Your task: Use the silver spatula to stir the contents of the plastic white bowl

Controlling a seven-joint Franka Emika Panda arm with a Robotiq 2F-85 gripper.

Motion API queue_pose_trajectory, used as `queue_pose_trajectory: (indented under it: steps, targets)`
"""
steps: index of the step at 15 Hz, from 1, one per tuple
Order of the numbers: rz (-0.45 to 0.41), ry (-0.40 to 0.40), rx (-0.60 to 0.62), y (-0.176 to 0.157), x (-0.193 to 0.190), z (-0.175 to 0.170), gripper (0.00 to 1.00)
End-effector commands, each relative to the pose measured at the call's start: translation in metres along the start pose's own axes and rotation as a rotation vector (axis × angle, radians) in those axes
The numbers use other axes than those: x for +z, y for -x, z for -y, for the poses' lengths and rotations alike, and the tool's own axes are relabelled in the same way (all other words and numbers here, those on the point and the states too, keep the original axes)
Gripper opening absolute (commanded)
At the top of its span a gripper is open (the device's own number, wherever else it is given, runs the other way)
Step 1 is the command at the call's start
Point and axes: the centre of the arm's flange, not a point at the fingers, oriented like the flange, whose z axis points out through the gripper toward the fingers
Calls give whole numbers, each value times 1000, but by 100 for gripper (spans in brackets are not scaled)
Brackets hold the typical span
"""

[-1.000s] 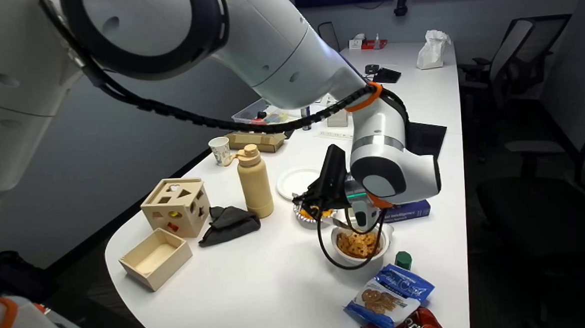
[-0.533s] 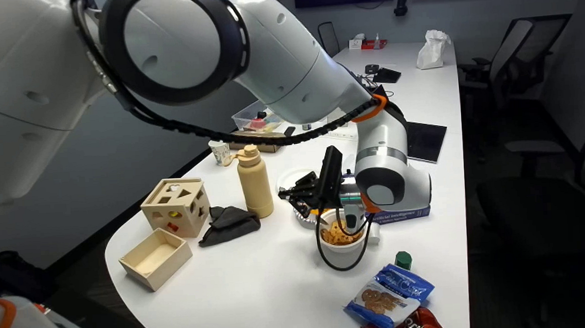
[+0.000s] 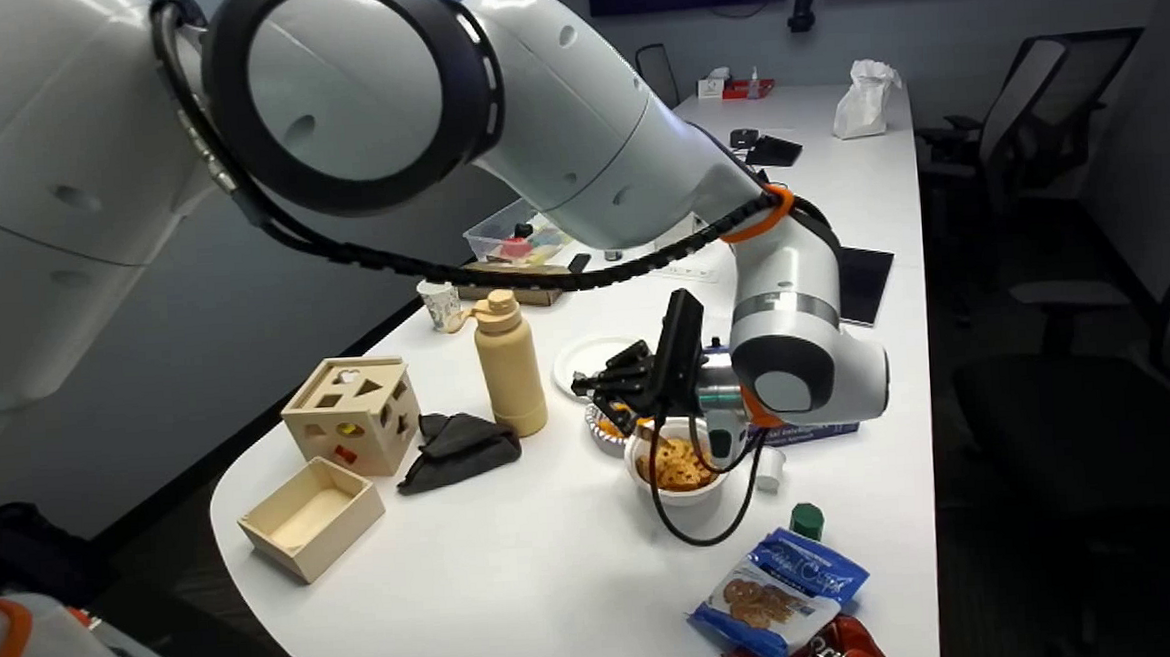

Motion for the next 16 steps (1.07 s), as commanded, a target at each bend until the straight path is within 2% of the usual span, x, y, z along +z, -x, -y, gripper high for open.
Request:
queue_pose_trajectory:
  steps: [1, 5, 11, 16]
  targets:
    - [-83, -15, -13, 44, -20, 4, 1]
    - [-115, -6, 20, 42, -31, 13, 1]
    - [-62, 17, 93, 9, -10, 9, 1]
    - [-157, -6, 139, -7, -10, -3, 1]
